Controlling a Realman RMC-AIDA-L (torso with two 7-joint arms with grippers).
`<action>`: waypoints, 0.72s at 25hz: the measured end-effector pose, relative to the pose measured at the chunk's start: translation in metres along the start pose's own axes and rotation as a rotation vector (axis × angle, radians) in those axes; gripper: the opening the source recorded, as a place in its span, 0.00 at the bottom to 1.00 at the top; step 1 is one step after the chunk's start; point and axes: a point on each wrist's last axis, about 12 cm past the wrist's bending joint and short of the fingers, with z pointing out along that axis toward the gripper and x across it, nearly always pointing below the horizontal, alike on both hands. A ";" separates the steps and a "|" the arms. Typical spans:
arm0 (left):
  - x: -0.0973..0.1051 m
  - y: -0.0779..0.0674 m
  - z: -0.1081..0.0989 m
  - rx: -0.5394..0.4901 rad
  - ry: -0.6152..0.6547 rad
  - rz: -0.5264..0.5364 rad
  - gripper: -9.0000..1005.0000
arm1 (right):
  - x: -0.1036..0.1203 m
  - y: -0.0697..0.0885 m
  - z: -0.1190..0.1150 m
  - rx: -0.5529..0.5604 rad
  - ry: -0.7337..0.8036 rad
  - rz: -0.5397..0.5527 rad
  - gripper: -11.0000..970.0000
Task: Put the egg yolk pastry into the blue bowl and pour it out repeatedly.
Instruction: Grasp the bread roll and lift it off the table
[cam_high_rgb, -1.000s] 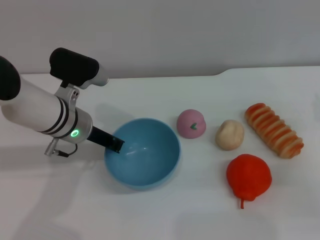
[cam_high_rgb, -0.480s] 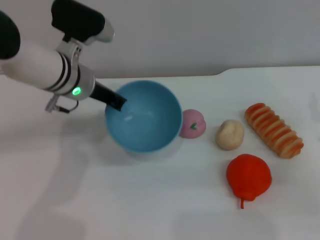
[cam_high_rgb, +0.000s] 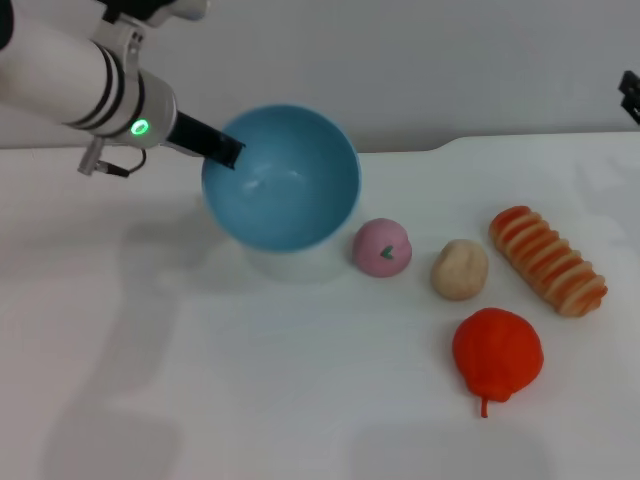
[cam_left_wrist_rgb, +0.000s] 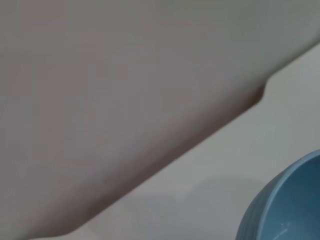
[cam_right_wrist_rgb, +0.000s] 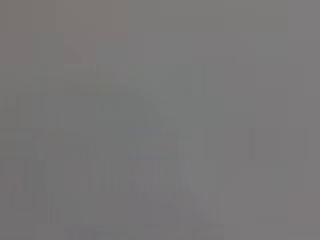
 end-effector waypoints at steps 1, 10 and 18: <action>0.000 0.002 -0.001 -0.008 0.000 -0.001 0.01 | -0.004 0.001 0.003 -0.012 0.018 0.018 0.50; 0.002 0.004 0.001 -0.028 0.005 -0.004 0.01 | -0.018 0.012 0.032 -0.145 0.325 0.158 0.50; 0.000 0.005 0.002 -0.032 -0.007 -0.013 0.01 | -0.035 0.018 0.053 -0.223 0.602 0.261 0.50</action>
